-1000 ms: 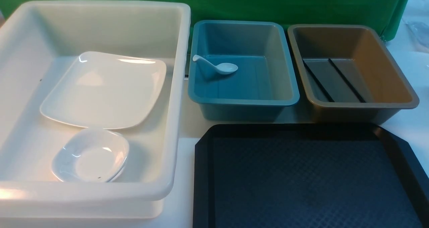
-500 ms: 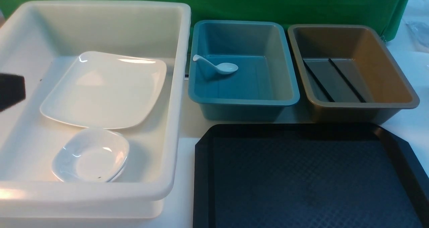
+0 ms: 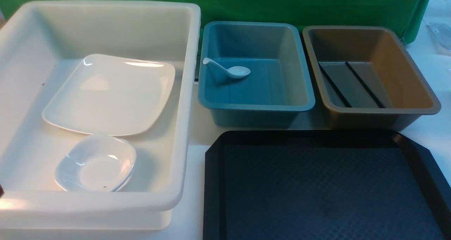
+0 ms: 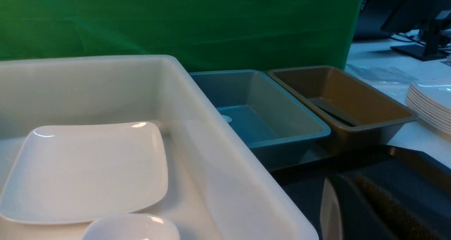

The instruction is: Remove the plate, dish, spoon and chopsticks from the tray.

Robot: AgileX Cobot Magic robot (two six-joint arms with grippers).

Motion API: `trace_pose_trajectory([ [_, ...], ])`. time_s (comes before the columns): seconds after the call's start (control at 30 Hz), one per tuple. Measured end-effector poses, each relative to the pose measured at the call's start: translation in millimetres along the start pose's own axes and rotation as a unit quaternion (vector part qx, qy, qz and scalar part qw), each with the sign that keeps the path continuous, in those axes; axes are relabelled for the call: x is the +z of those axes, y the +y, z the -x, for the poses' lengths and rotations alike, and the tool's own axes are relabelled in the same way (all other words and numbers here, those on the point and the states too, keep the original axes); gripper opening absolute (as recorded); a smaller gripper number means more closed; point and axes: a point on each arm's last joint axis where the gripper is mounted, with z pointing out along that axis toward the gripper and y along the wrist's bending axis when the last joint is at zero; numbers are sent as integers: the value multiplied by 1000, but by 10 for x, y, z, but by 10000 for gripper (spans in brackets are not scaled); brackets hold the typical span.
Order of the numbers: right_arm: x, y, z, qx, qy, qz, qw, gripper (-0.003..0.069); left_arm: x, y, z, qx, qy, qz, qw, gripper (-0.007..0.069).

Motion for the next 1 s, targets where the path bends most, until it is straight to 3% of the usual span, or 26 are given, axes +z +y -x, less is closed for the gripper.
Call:
trace_pose_trajectory([
  [0.17,0,0,0,0,0,0,1000,92,-10,30,-8,41,3,18,999,16],
  [0.47,0,0,0,0,0,0,1000,111,22,211,38,103,-50,112,987,16],
  [0.73,0,0,0,0,0,0,1000,143,350,500,-591,89,-34,193,977,16],
  [1.0,0,0,0,0,0,0,1000,162,481,573,-1359,83,-5,211,974,16],
])
